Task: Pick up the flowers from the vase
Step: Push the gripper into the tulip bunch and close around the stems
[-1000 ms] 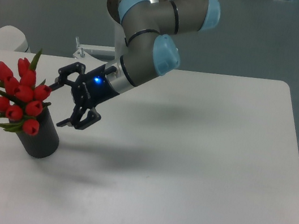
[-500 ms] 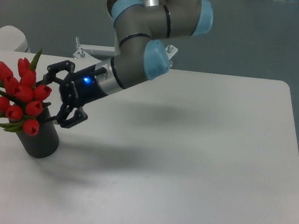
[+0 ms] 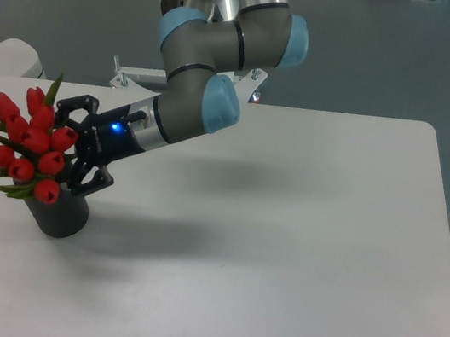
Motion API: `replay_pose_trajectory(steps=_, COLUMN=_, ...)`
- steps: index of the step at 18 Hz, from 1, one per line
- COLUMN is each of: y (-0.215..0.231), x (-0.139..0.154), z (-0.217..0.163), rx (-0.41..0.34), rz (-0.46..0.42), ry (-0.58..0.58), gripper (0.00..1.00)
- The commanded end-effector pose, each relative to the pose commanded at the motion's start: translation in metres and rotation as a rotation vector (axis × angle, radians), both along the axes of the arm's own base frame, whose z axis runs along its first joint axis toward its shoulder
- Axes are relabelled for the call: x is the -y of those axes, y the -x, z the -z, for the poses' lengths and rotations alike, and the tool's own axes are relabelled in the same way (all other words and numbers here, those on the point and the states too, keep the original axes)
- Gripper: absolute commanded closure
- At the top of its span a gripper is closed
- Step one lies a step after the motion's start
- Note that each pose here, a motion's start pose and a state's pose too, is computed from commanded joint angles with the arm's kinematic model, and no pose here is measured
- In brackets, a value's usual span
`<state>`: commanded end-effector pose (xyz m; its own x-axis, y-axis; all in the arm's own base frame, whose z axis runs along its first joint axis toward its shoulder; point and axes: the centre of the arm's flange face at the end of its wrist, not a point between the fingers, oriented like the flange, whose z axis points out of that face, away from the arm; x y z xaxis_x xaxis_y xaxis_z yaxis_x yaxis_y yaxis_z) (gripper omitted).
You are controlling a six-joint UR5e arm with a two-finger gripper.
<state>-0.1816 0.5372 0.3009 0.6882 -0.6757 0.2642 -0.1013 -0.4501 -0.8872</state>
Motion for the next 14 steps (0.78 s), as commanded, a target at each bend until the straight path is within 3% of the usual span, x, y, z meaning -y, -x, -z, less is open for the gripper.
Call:
replay_pose_trajectory(steps=4, y=-0.0069, x=-0.0046, z=0.0023, rx=-0.003, rz=0.015, ry=-0.012, gripper=0.00)
replay_pose_trajectory(steps=5, y=-0.0077, x=-0.0049, z=0.0022, rx=-0.003, rz=0.016, ry=-0.012, gripper=0.05)
replay_pose_trajectory(steps=7, y=-0.0093, x=-0.0056, z=0.0019, rx=-0.002, rz=0.018, ry=-0.013, gripper=0.21)
replay_pose_trajectory(steps=11, y=-0.0088, x=-0.0050, z=0.0003, rx=-0.003, rz=0.016, ry=-0.014, gripper=0.63)
replay_pose_trajectory(steps=14, y=-0.0081, x=-0.0046, z=-0.0029, rx=-0.008, rz=0.014, ry=-0.020, gripper=0.84)
